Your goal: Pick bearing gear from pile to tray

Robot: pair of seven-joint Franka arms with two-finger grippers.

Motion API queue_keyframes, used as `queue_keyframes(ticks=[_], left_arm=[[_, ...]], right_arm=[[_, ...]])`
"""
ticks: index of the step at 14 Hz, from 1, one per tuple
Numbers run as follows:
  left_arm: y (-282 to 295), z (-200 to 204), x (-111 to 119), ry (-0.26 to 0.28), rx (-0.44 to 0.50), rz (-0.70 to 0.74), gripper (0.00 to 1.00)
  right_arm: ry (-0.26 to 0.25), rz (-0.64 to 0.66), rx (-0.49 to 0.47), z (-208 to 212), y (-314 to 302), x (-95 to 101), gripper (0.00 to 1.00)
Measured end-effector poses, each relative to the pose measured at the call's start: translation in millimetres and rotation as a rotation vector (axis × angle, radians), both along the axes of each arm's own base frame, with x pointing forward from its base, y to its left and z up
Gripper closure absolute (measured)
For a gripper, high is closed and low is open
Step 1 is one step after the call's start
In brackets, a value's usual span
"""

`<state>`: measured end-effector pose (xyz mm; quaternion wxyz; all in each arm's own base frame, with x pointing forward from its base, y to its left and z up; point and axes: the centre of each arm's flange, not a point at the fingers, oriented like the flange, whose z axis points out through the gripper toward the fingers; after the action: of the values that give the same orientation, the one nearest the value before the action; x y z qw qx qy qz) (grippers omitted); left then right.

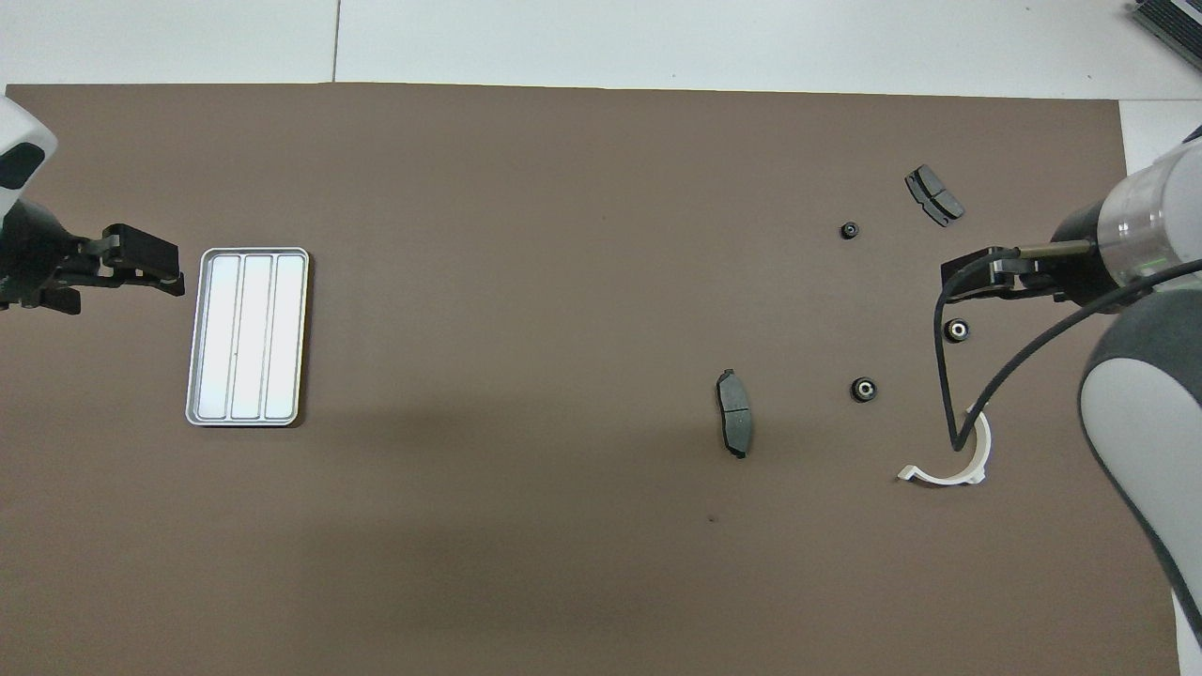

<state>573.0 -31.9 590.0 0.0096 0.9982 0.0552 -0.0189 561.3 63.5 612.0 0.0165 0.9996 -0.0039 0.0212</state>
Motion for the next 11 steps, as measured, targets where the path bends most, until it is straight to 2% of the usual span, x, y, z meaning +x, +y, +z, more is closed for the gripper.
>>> queue_keyframes(ticks=[7, 11], left_arm=[[0, 0, 0, 0.0, 0.0, 0.0, 0.0], [0, 0, 0, 0.0, 0.0, 0.0, 0.0]], right_arm=[[-0.017, 0.001, 0.002, -5, 0, 2.8, 0.0], [-0.023, 0.005, 0.002, -32, -8, 7.2, 0.0]])
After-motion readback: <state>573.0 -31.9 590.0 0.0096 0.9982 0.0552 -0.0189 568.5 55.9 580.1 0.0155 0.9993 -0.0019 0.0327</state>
